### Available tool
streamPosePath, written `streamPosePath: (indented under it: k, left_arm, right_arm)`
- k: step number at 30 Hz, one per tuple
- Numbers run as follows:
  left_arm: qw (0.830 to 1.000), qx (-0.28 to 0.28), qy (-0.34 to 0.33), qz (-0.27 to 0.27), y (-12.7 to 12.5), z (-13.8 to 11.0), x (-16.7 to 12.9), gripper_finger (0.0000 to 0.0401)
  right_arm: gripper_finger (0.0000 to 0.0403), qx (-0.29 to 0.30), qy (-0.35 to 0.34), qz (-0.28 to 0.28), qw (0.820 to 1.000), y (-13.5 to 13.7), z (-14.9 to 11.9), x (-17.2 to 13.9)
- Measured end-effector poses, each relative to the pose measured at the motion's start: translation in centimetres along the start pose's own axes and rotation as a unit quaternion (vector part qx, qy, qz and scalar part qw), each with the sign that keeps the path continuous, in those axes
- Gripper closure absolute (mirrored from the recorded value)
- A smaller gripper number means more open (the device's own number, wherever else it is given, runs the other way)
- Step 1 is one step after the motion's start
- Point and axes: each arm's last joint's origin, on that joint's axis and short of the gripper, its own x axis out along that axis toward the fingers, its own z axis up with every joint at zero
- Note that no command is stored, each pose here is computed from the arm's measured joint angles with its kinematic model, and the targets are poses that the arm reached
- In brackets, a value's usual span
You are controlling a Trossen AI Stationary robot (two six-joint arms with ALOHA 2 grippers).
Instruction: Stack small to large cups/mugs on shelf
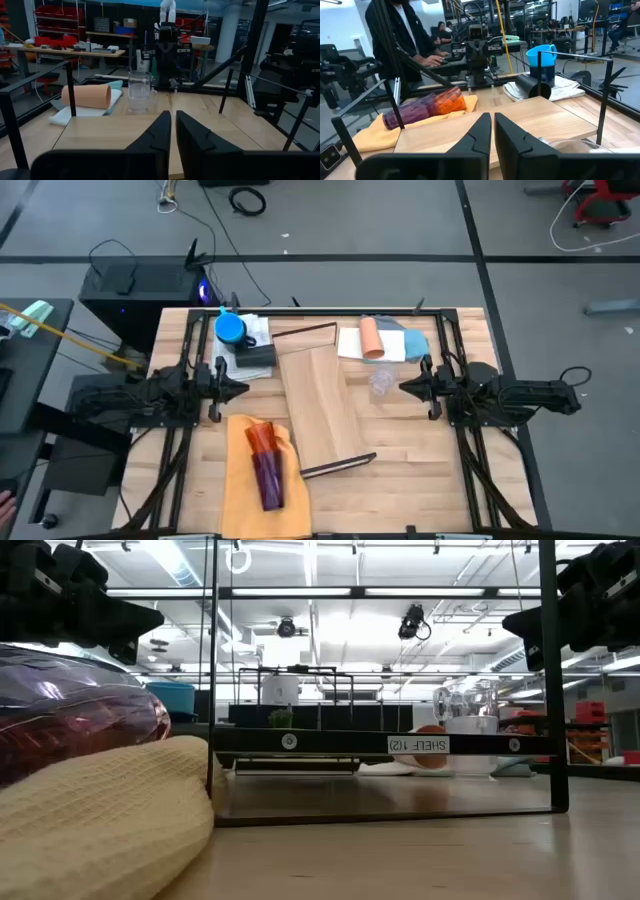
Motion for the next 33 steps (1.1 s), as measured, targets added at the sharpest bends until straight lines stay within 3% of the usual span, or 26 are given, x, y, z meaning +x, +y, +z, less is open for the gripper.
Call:
streamPosePath:
  k: [33]
  left_arm:
    - [1.0,0.0,0.0,0.0,0.0,0.0,0.0,0.0372]
  right_arm:
    - [0.0374,0.0,0.0,0.0,1.0,0.0,0.0,0.0]
